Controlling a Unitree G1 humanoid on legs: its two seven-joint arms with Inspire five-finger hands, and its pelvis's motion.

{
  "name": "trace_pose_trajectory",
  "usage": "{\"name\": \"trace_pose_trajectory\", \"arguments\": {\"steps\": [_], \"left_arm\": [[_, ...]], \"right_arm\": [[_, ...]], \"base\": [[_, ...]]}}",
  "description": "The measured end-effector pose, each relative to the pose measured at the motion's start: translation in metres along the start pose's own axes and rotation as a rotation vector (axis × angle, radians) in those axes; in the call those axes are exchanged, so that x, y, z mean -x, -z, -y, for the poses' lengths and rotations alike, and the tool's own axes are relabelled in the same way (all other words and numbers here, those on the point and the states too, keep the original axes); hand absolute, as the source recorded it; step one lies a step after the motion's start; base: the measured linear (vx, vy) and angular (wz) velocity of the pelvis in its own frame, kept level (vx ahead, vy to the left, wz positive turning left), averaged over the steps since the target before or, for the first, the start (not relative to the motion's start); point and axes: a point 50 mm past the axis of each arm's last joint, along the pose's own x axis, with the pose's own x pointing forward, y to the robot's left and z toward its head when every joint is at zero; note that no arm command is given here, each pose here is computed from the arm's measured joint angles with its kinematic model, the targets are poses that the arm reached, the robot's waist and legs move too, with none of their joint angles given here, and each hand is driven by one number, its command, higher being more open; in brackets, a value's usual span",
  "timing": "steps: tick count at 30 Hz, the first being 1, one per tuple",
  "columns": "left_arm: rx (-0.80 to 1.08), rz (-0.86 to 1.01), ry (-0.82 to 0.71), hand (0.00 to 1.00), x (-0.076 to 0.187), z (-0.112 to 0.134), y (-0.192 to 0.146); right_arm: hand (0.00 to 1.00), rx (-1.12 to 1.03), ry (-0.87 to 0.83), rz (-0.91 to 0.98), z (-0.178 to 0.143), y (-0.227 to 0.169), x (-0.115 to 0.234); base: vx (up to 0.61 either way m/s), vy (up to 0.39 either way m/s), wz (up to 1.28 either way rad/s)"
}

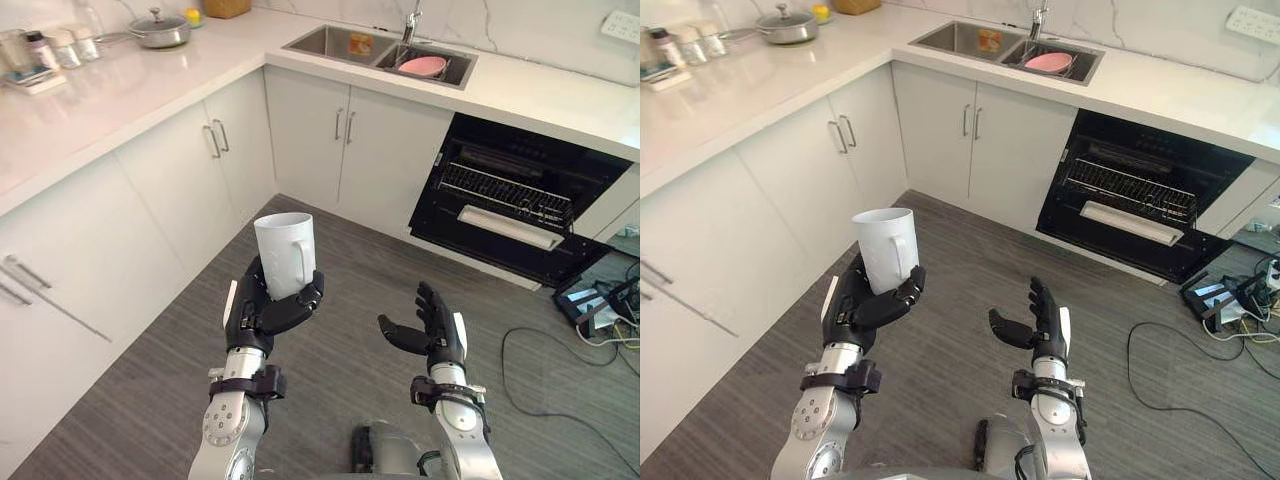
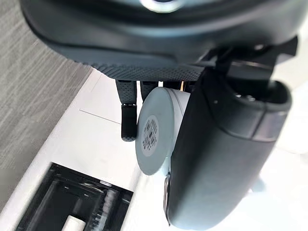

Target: Walk over to the sink, pick up the cup, carry it to the dishwasher, place the cup inside the dishwasher, then close the dishwasher door

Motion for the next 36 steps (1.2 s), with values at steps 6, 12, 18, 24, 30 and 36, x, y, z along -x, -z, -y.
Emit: {"name": "trace_pose_trajectory", "arguments": {"steps": [6, 12, 18, 24, 30, 36], "left_arm": [[0.040, 0.003, -0.005, 0.30, 0.002, 0.005, -0.001], [0.038, 0.019, -0.025, 0.30, 0.007, -0.002, -0.005], [0.007, 0.018, -0.049, 0.30, 0.007, -0.011, -0.006], [-0.046, 0.002, -0.014, 0.30, 0.008, -0.011, -0.006], [-0.050, 0.019, -0.035, 0.30, 0.004, -0.013, -0.007], [-0.014, -0.050, -0.062, 0.30, -0.003, -0.006, 0.012]], "right_arm": [[0.90, -0.018, 0.002, -0.002, 0.001, 0.002, 0.006], [0.90, -0.037, 0.015, -0.008, 0.006, 0.003, 0.006], [0.90, -0.046, -0.006, -0.070, -0.003, 0.014, 0.006], [0.90, -0.102, 0.002, 0.051, -0.012, -0.016, 0.002], [0.90, -0.147, 0.020, 0.189, -0.012, -0.044, -0.001], [0.90, -0.186, 0.036, 0.174, -0.003, -0.041, 0.001]], "base": [[0.45, -0.132, 0.07], [0.29, 0.158, -0.11], [0.39, 0.321, -0.34], [0.37, 0.154, -0.38], [0.32, -0.118, -0.28], [0.45, -0.159, -0.29]]}}
